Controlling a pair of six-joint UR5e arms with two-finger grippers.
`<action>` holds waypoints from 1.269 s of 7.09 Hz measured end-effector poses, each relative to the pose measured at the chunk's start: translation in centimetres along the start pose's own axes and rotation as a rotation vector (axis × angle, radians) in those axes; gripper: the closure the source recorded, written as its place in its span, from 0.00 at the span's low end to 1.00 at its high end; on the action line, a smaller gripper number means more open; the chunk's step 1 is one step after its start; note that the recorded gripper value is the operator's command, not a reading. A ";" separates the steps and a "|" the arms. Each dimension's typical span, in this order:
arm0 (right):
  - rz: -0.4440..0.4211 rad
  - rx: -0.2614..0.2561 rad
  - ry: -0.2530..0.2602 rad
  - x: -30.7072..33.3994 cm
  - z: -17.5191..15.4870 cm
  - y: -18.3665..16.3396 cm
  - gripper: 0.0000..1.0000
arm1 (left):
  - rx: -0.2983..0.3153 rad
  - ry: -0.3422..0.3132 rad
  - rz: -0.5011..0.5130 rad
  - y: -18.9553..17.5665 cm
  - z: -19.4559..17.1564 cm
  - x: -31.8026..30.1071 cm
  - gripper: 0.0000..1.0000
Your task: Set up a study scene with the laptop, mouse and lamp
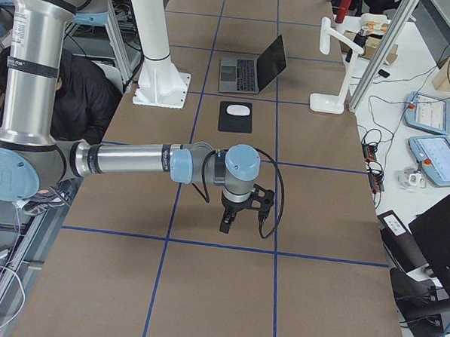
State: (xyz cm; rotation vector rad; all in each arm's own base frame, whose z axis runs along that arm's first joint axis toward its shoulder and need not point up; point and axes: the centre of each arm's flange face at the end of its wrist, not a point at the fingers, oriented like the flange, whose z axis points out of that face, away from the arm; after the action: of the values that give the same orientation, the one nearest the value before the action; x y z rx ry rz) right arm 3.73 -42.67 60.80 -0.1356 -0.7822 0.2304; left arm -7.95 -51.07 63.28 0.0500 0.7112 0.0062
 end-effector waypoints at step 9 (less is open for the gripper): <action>-0.080 0.006 0.081 1.0 0.1 -0.1 0.00 | 0.002 0.001 0.003 0.0 0.1 0.0 0.01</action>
State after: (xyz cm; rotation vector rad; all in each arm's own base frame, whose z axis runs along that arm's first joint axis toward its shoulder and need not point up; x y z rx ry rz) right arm 4.39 -42.50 61.54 -0.1077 -0.7048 0.1505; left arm -7.88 -51.05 63.29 0.0527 0.7119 0.0083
